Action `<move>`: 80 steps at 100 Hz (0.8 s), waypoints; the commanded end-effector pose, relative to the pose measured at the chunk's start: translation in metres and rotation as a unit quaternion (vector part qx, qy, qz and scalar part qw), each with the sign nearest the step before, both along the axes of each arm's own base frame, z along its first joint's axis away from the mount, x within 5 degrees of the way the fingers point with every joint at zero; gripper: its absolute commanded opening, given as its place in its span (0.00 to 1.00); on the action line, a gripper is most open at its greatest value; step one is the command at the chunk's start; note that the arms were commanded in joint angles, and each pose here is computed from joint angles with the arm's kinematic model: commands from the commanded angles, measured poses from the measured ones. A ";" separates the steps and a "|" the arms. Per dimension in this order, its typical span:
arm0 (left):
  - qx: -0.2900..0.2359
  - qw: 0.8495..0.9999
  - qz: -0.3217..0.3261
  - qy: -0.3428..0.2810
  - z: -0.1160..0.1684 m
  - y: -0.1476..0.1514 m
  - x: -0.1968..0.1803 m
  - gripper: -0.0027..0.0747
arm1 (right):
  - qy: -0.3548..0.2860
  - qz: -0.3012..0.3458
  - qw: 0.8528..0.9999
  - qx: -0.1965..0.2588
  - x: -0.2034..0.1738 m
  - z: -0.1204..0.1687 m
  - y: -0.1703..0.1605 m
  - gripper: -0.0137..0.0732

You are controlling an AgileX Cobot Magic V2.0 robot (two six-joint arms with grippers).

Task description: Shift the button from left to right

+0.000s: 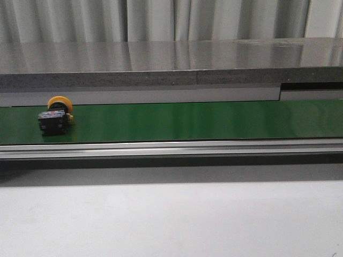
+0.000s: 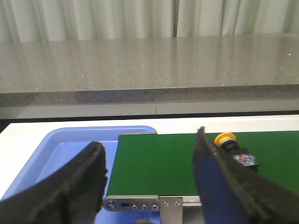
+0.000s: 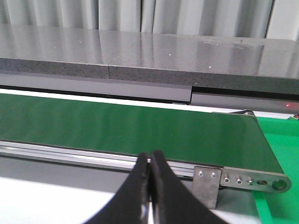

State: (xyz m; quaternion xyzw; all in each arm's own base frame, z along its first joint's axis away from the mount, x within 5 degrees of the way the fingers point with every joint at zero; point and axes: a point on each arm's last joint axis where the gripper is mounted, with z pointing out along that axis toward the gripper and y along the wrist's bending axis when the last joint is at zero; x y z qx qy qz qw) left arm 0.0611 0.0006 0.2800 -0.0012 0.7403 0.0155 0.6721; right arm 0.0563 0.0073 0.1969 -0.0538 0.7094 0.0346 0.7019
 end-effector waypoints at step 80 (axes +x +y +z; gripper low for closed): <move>-0.004 0.999 0.000 -0.048 0.016 0.000 0.000 0.01 | -0.102 -0.003 0.995 0.020 -0.008 0.042 -0.002 0.08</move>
